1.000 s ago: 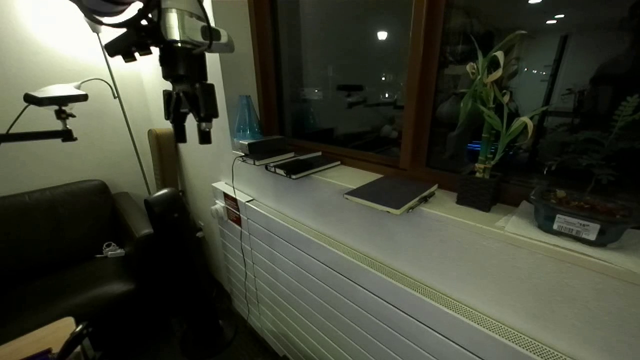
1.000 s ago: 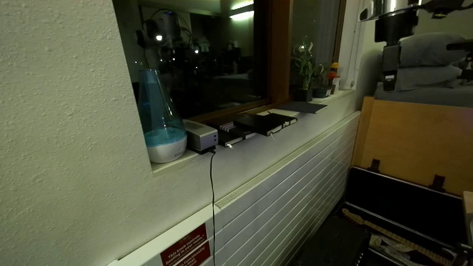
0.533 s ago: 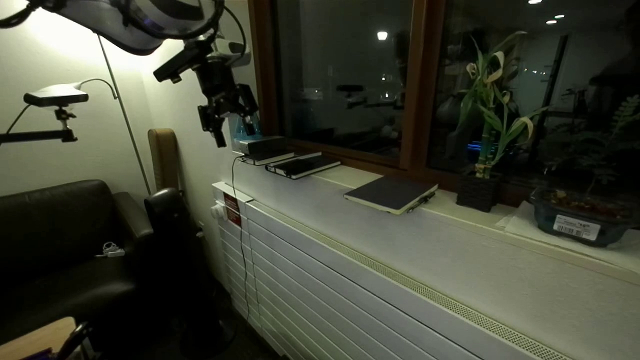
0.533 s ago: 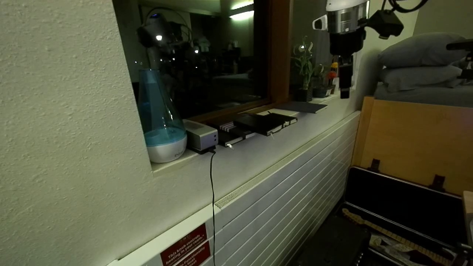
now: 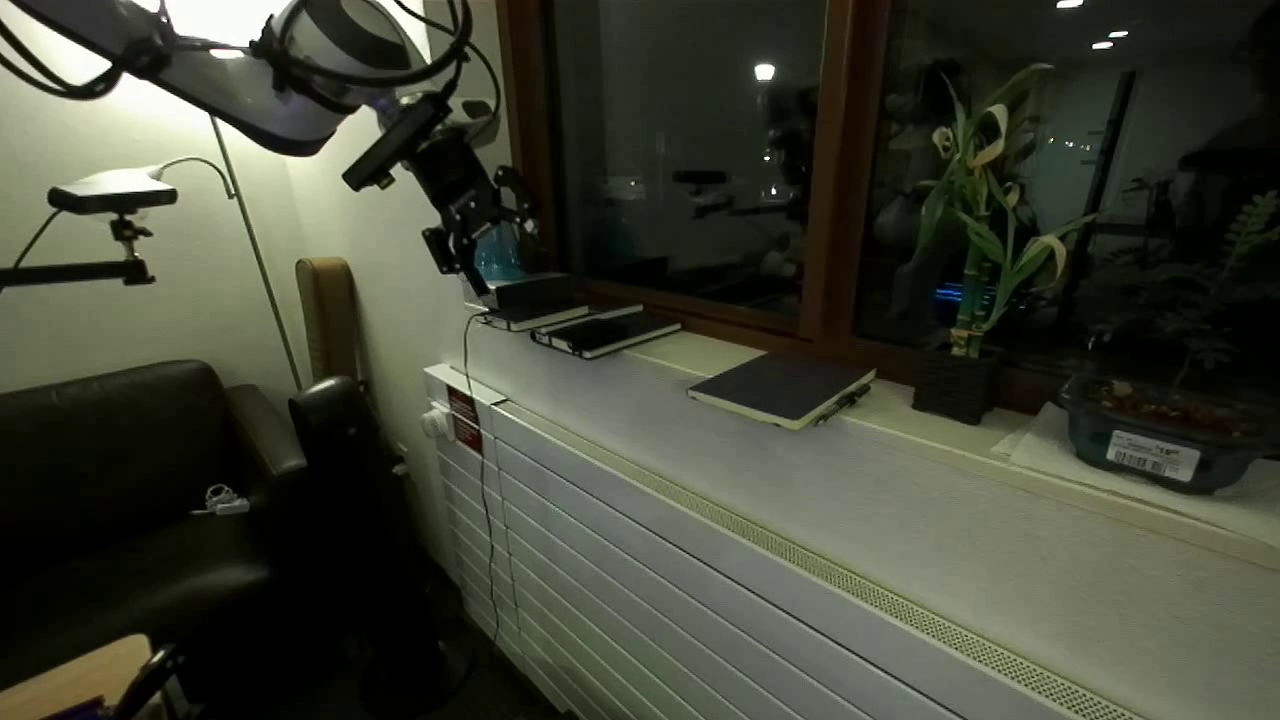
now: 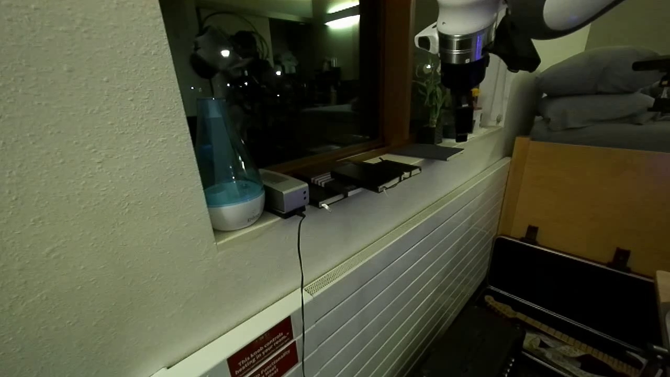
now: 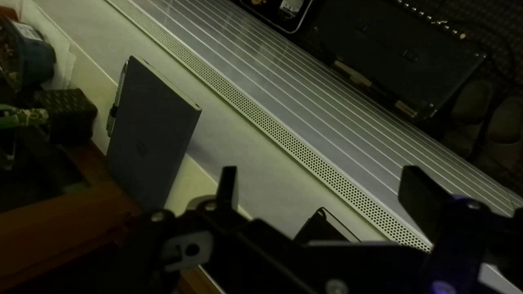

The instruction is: Remove the black book from on top of the books on the left and put it on the book on the right

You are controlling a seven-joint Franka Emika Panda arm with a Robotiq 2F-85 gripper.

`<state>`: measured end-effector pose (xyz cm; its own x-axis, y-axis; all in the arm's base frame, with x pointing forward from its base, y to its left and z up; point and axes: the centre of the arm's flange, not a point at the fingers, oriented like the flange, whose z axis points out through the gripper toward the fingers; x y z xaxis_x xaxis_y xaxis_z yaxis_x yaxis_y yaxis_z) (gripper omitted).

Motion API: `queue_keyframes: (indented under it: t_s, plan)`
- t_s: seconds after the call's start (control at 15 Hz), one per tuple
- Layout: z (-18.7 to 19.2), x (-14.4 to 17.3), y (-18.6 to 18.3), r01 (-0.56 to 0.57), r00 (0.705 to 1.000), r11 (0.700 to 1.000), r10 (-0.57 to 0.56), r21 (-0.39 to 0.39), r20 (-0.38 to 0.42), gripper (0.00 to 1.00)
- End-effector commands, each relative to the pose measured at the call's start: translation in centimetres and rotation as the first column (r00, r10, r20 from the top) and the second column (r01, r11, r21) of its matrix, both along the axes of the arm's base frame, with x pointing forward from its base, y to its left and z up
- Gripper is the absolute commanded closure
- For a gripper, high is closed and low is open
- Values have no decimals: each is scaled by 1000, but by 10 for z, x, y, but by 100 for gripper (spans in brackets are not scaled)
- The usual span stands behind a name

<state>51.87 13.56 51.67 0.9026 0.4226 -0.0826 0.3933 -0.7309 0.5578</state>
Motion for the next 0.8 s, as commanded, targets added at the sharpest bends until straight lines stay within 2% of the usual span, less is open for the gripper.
queue_keyframes:
  t_s: [0.0,0.4,0.67,0.73]
  plan:
    - [-14,-21,13,-106,994,993,107,-47,15,0]
    - [-48,-43,35,-220,975,971,221,-96,5,0]
    - [-69,-43,29,-294,953,933,302,-209,4,0]
    - [-73,-42,27,-317,942,915,334,-249,27,0]
